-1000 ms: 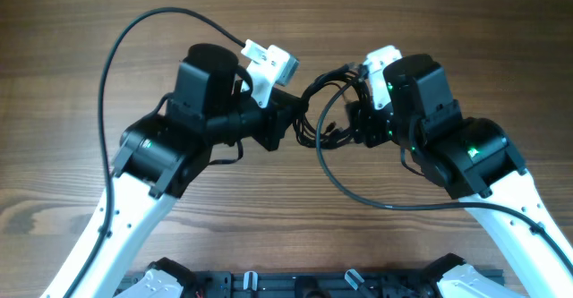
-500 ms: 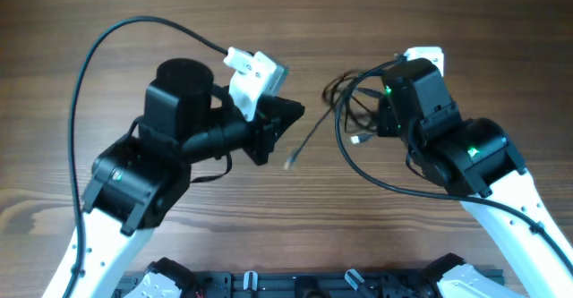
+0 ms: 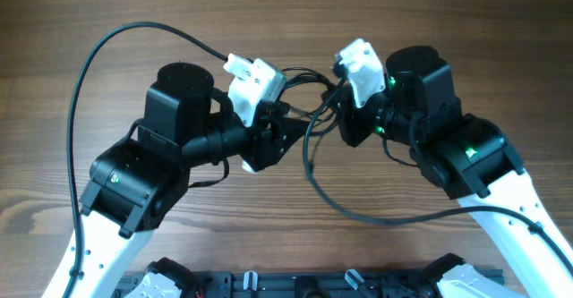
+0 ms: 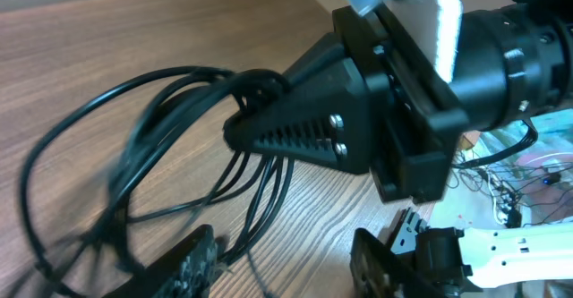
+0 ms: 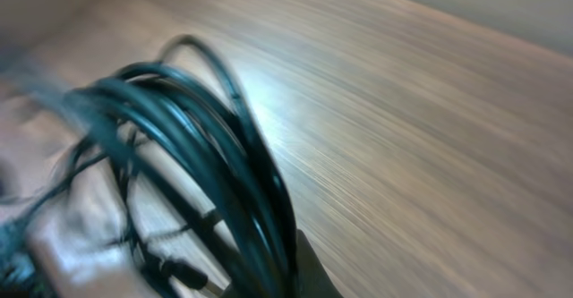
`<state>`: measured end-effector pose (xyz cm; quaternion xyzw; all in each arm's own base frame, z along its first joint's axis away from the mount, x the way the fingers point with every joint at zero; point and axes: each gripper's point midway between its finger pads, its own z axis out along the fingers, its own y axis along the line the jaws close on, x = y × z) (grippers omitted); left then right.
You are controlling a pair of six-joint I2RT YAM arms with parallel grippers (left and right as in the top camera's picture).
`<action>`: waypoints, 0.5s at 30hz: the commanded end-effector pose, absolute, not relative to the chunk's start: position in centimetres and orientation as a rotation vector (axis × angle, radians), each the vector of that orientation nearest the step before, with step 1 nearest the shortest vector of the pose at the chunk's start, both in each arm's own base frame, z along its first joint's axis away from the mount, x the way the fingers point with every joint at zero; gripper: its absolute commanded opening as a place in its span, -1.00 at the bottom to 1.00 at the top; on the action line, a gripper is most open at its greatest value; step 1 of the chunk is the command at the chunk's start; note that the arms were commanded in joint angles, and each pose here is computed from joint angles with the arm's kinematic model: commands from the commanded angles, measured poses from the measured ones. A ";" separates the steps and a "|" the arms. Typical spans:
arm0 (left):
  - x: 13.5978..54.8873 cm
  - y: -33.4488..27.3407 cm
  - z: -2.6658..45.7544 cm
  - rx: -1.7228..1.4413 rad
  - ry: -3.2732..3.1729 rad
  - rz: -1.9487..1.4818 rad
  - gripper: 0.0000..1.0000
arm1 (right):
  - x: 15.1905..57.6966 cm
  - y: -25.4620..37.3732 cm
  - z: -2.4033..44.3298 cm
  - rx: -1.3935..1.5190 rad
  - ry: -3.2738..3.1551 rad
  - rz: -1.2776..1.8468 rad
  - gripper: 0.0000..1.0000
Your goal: Untangle cables
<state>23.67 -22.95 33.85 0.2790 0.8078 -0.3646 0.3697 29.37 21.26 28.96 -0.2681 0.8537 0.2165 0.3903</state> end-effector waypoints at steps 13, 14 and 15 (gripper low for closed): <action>24.6 -23.4 32.5 0.719 2.125 -0.932 0.71 | 26.8 23.8 29.9 -0.944 2.043 0.723 0.37; 24.6 -23.4 32.4 0.718 2.129 -0.932 0.72 | 27.4 23.5 29.9 -0.894 2.067 0.699 0.74; 24.6 -23.4 32.3 0.718 2.134 -0.932 0.73 | 28.0 23.0 29.8 -0.823 2.097 0.673 0.96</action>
